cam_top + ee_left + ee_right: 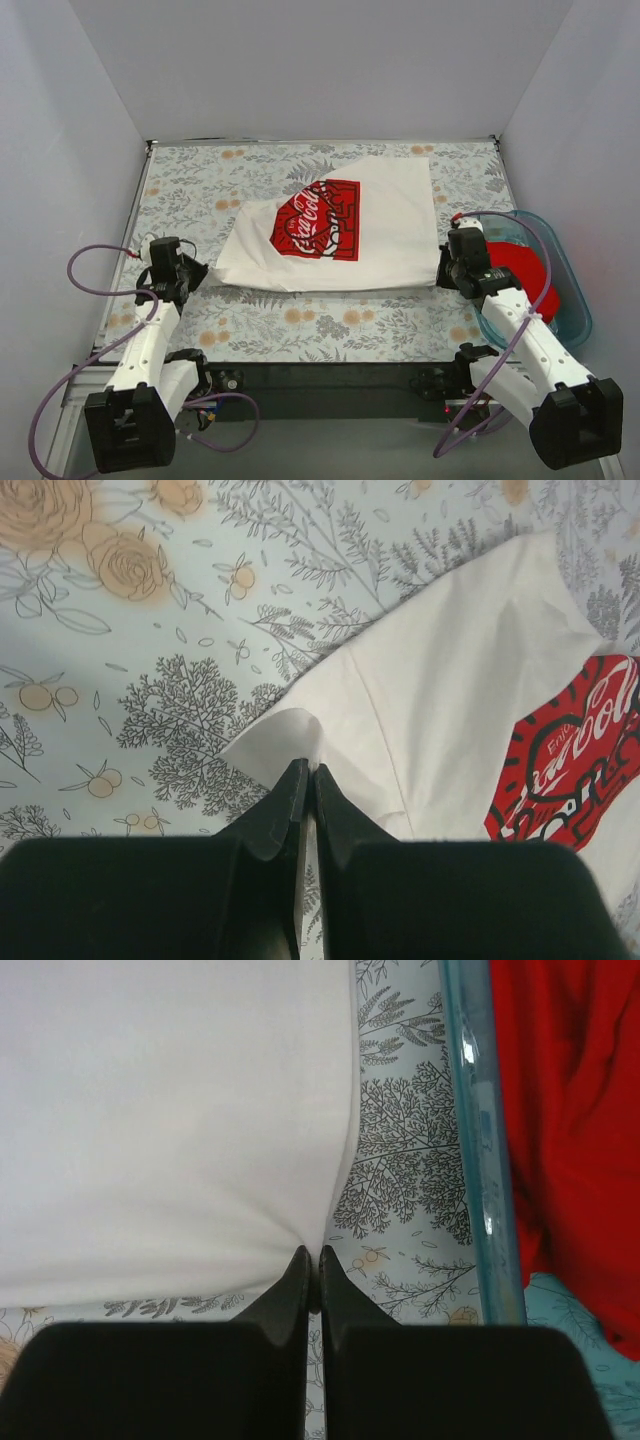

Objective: Fold and stack the t-shirts
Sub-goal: Flatten the tshirt out

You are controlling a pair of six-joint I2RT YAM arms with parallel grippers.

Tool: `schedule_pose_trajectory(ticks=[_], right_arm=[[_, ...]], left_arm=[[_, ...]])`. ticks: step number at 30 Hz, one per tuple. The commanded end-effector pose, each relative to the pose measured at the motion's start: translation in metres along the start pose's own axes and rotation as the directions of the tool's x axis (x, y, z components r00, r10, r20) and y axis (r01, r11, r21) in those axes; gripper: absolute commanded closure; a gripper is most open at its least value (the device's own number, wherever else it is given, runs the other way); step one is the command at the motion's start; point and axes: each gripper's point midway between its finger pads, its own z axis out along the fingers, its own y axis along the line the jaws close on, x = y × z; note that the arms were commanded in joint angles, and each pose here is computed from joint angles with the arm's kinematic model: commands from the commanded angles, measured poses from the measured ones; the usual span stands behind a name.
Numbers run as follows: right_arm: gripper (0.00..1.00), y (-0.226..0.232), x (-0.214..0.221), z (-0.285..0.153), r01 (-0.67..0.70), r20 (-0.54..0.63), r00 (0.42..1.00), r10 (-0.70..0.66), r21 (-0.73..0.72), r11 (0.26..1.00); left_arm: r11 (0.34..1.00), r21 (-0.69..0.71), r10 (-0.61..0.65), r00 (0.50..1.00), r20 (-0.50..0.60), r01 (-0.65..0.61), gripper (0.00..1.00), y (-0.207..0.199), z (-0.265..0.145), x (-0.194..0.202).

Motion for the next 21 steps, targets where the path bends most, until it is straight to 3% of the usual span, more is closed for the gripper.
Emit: schedule_pose_trajectory(ticks=[1,5,13,16,21], right_arm=[[0.99,0.005,0.010,0.002,-0.068,0.025,0.997,0.069,-0.051,0.996],[0.99,0.010,0.029,0.011,-0.071,-0.050,0.996,0.067,-0.072,0.995],[0.99,0.024,0.017,0.014,-0.049,-0.037,0.998,0.044,-0.137,0.989],[0.99,0.029,-0.003,0.014,-0.036,-0.013,0.999,0.034,-0.142,0.989],[0.99,0.035,-0.101,-0.017,-0.013,0.198,0.979,0.038,-0.129,0.991]], left_arm=[[0.993,0.066,-0.093,0.996,-0.009,0.094,1.00,-0.007,-0.008,0.006],[0.995,0.053,-0.086,0.995,-0.046,0.088,1.00,0.004,-0.007,0.020],[0.994,0.109,-0.032,1.000,0.000,0.031,1.00,-0.016,-0.006,0.001],[0.982,0.186,-0.026,0.999,-0.020,0.029,1.00,-0.054,0.000,-0.018],[0.944,0.331,-0.008,1.000,-0.006,0.009,1.00,-0.140,0.004,-0.075]])
